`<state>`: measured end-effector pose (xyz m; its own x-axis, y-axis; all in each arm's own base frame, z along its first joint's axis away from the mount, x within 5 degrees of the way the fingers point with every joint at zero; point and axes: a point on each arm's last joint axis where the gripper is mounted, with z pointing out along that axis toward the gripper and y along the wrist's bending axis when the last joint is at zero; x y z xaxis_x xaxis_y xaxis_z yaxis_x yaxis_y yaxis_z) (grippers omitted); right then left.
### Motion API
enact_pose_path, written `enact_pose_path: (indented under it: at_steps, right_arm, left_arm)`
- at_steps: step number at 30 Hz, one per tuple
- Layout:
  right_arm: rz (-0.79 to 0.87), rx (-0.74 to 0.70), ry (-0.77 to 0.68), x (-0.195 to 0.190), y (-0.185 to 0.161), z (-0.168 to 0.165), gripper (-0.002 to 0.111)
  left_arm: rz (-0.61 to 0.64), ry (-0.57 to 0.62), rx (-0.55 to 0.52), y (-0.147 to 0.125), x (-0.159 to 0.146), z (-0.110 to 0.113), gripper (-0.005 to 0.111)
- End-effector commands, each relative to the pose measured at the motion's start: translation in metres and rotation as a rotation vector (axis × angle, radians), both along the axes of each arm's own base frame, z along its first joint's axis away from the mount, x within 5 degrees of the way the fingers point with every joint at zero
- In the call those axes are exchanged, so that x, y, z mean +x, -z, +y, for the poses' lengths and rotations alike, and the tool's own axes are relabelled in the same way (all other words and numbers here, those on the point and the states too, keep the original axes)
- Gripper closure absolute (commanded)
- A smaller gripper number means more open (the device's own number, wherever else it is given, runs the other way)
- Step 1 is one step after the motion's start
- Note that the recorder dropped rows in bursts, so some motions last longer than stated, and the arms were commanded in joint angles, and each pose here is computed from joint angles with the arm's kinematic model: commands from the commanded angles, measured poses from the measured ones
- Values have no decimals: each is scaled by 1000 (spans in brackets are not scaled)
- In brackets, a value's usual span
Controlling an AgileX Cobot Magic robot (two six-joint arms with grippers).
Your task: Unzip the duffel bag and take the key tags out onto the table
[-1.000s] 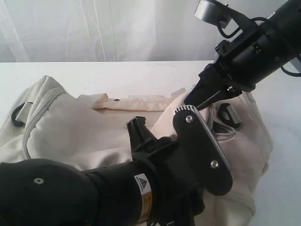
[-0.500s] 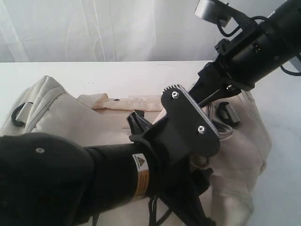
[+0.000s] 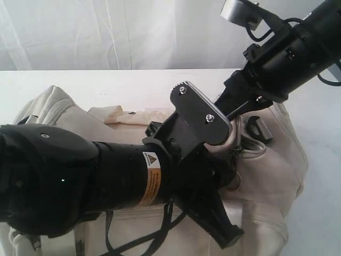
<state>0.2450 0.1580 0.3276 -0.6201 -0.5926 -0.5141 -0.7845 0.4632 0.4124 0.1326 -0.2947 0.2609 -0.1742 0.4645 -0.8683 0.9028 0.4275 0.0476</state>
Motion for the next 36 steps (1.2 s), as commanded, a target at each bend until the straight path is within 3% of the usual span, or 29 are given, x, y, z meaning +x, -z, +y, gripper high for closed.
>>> enact_pose_path:
  at_steps: [1,6,10,18,24,36]
  right_arm:
    - [-26,25,8,0,-7,-2,108]
    - [-26,25,8,0,-7,-2,108]
    - [-26,25,8,0,-7,-2,108]
    - [-28,21,7,0,-7,-2,108]
    - [-30,19,5,0,-7,-2,108]
    - [-31,15,4,0,-7,-2,108]
  left_arm:
    - [33,20,3,8,0,-5,87]
    - [34,14,7,8,0,-5,91]
    - [32,10,9,9,1,-4,107]
    - [21,7,-32,-5,-1,1,107]
    - [57,-25,-94,-17,-9,18,107]
    - [191,-93,-151,-7,-31,67,107]
